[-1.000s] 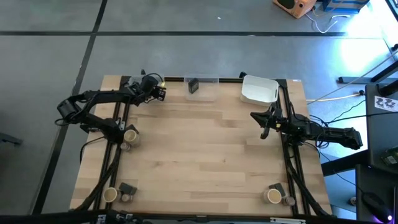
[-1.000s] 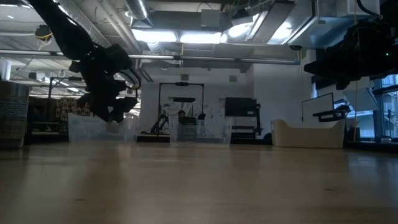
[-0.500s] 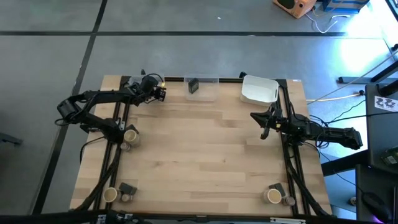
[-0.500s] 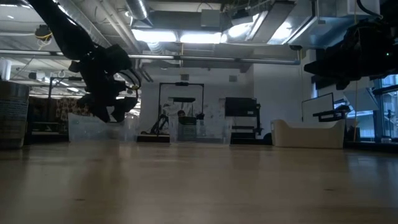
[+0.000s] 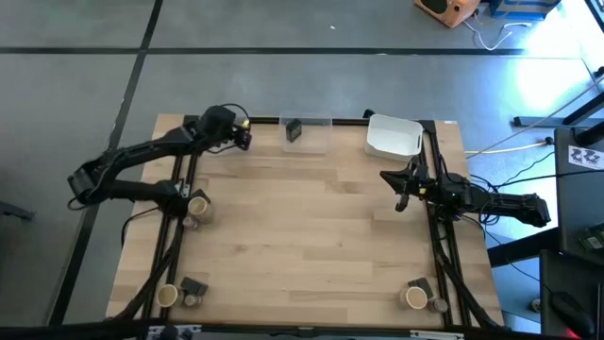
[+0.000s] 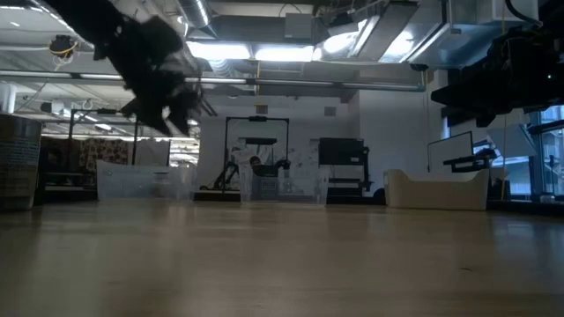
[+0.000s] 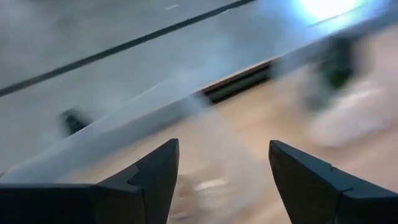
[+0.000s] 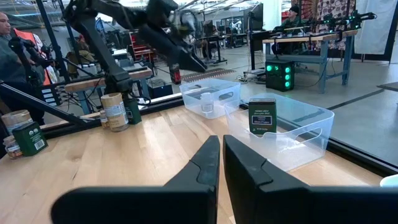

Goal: Sort spices by type
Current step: Put the top left brown seasoning bottle into the left transparent bin

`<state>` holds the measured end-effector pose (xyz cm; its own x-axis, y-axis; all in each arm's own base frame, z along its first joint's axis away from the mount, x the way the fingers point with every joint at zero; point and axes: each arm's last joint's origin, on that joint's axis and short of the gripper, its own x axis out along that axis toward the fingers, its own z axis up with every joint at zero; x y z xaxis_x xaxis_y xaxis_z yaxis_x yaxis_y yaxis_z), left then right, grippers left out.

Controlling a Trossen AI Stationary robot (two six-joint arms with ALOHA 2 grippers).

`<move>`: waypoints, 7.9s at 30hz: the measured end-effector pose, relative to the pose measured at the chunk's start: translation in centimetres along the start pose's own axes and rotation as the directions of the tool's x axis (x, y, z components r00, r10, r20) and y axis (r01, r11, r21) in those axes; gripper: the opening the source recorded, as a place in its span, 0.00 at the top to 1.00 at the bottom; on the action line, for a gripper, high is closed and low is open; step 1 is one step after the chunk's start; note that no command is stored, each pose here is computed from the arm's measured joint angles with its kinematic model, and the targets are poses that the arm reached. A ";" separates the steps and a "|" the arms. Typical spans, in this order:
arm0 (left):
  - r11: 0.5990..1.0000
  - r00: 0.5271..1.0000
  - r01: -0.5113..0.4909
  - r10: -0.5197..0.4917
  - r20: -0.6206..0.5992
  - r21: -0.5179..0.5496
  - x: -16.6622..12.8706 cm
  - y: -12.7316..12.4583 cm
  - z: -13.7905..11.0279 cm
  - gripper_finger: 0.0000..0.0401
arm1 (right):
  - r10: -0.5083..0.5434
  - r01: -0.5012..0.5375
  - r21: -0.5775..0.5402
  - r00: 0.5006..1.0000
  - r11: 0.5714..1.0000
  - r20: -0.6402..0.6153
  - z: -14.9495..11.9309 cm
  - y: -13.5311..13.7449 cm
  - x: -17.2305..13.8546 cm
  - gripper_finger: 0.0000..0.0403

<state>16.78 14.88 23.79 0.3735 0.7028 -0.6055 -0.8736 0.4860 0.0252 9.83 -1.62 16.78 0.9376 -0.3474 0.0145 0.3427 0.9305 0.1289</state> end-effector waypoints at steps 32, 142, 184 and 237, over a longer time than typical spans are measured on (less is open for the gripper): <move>0.640 0.849 0.528 -0.373 -0.374 0.559 -16.2 -15.3 -3.0 0.42 | 0.001 -0.001 -0.001 1.000 1.000 -0.003 0.0 0.0 0.0 0.94; 0.870 0.705 0.396 -0.082 -0.704 0.295 -19.1 -13.5 -16.1 0.42 | 0.001 -0.001 -0.003 1.000 1.000 -0.006 0.0 0.0 0.0 0.94; 0.852 0.719 0.364 -0.001 -0.695 0.377 -16.7 -12.2 -18.2 0.42 | 0.001 -0.001 -0.003 1.000 1.000 -0.005 0.0 0.0 0.0 0.94; 0.926 0.710 -0.185 -0.105 -0.696 -0.328 -13.1 -10.7 -21.2 0.52 | 0.017 -0.017 -0.004 1.000 1.000 -0.009 -0.1 0.0 0.0 0.94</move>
<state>14.59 -10.57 14.59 0.1396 0.0868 -0.9864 -0.9808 0.1493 -0.1256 9.85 -1.57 16.72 0.9438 -0.3305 0.0079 0.3270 0.9368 0.1244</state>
